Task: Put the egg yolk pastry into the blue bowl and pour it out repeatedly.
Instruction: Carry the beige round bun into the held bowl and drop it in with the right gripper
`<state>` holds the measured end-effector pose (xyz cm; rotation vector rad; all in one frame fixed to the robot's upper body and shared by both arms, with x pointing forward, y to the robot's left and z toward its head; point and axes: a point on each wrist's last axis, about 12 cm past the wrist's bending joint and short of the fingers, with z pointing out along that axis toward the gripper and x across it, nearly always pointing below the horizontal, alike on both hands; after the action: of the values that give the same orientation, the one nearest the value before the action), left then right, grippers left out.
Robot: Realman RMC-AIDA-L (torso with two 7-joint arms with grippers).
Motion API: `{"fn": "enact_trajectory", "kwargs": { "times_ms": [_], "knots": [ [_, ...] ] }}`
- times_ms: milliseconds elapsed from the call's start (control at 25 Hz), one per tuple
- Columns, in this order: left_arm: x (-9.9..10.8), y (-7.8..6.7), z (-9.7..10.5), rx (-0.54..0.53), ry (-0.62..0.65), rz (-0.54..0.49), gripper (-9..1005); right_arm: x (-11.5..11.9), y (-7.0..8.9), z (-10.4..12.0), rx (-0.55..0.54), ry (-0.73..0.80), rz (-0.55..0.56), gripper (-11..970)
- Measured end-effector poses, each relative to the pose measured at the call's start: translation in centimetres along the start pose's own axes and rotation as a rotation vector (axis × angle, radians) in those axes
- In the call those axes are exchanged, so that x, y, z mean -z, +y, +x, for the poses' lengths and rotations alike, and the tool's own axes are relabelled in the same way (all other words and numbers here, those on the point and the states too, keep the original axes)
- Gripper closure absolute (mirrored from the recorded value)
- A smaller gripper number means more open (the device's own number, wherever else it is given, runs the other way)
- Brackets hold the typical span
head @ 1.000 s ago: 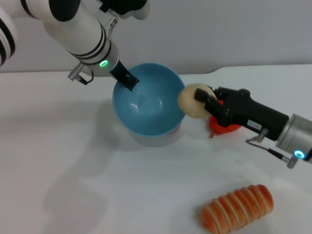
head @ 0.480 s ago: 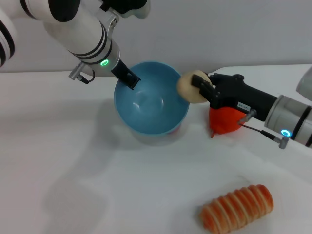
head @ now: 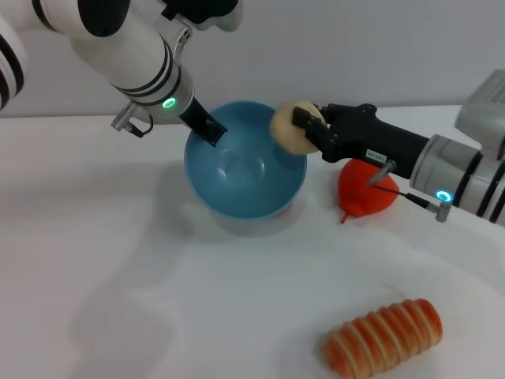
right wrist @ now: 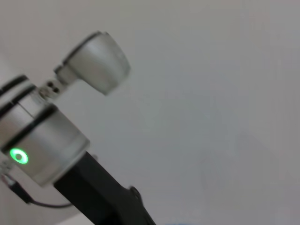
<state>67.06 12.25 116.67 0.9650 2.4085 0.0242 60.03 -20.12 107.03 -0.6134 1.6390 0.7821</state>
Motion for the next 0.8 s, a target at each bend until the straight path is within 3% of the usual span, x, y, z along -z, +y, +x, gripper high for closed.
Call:
{"fn": "enact_trajectory", "kwargs": {
  "times_ms": [240, 680, 800],
  "knots": [
    [0.03, 0.00, -0.07, -0.001, -0.004, 0.000, 996, -0.45, 0.39, 0.39, -0.003, 0.029, -0.010, 889],
    [-0.16, 0.14, 0.36, 0.003, -0.003, -0.001, 996, -0.51, 0.50, 0.29, -0.005, 0.019, -0.015, 725],
    [-0.22, 0.21, 0.62, 0.007, -0.002, -0.001, 996, -0.68, 0.61, 0.08, -0.001, 0.013, -0.027, 608]
  ]
}}
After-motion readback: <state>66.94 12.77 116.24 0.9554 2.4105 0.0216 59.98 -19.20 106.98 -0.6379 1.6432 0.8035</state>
